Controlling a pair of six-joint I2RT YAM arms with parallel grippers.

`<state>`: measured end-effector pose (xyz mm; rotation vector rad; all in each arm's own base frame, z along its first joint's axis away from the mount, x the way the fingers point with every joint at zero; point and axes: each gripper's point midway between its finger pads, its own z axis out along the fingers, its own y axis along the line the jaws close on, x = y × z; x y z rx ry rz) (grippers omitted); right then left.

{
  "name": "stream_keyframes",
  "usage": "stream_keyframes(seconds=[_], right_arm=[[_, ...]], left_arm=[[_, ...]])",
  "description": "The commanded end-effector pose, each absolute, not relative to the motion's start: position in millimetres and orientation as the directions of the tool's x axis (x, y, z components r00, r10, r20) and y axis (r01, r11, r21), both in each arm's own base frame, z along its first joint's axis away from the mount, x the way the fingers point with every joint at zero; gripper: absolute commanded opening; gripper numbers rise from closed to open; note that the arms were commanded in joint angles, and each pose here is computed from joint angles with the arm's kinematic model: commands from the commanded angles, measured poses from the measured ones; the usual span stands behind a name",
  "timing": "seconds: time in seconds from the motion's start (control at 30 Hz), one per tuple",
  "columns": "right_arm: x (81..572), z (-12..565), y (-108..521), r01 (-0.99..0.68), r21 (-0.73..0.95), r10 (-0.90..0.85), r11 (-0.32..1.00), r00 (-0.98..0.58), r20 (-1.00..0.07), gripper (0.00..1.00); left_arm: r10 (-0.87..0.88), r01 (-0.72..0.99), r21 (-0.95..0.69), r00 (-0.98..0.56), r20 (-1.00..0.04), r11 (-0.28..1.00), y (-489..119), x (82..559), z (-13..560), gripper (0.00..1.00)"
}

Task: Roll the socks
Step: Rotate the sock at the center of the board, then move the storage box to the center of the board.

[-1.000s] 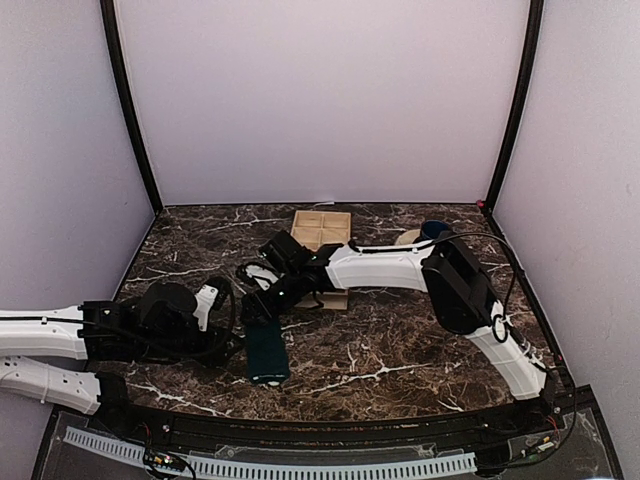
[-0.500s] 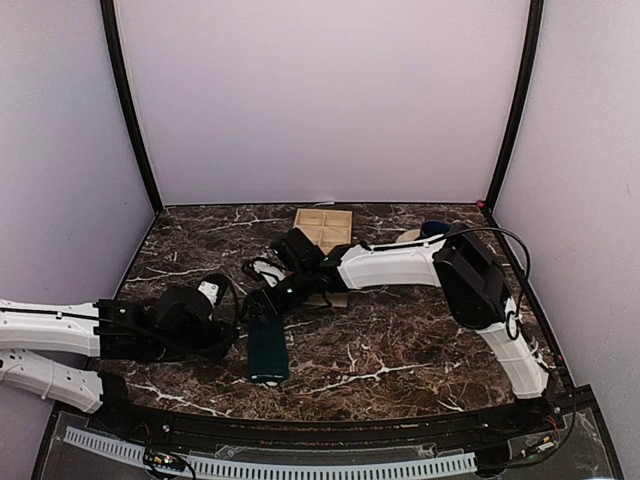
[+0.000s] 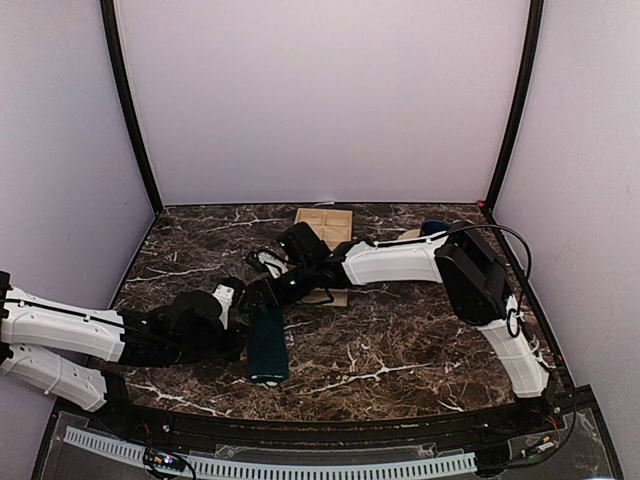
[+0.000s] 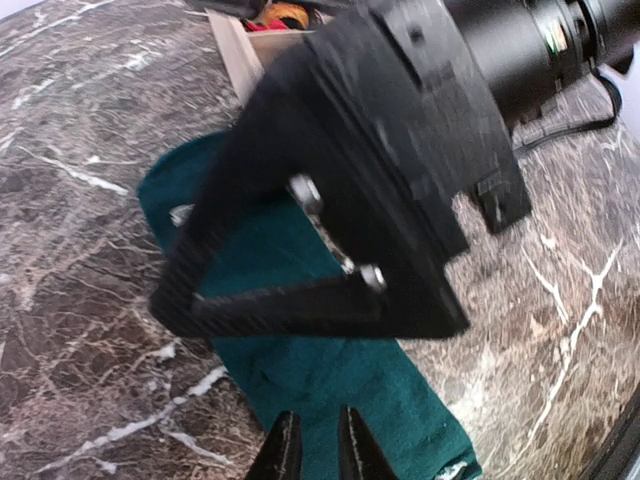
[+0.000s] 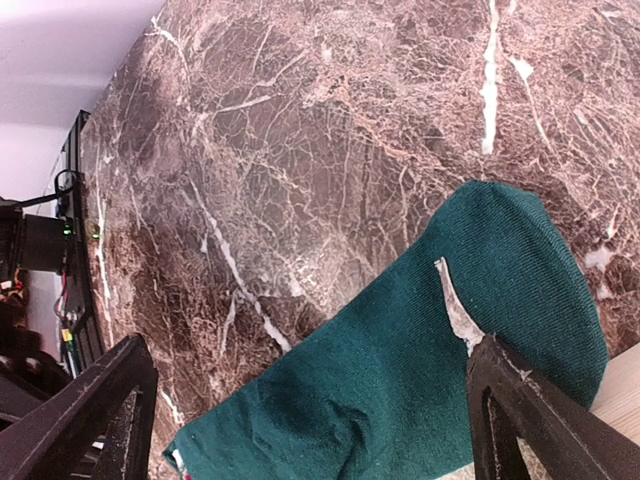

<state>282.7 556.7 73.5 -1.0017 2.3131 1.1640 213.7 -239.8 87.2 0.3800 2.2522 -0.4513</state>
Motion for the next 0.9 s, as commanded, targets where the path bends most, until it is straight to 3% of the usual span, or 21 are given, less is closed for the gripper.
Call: stream_keyframes(seconds=[0.0, 0.33, 0.67, 0.87], right_arm=[[297.0, 98.2, 562.7, -0.71, 0.588, -0.364, 0.387, -0.704, -0.61, 1.0], [299.4, 103.2, 562.4, -0.676, 0.633, -0.335, 0.378, -0.737, -0.587, 1.0], [302.3, 111.6, 563.9, -0.661, 0.658, -0.316, 0.36, -0.75, -0.581, 1.0], [308.3, 137.6, 557.0, -0.688, 0.637, -0.288, 0.346, -0.724, -0.626, 1.0]], left_arm=[[0.126, 0.485, -0.272, -0.641, -0.757, 0.832, -259.1, 204.9, 84.4, 0.15], [0.262, 0.548, -0.201, -0.65, -0.714, 0.812, -283.0, 185.4, 59.3, 0.12], [0.322, 0.477, -0.101, -0.719, -0.617, 0.873, -273.6, 181.6, 25.9, 0.0], [0.258, 0.452, -0.138, -0.704, -0.662, 0.881, -268.2, 183.9, 46.9, 0.01]])
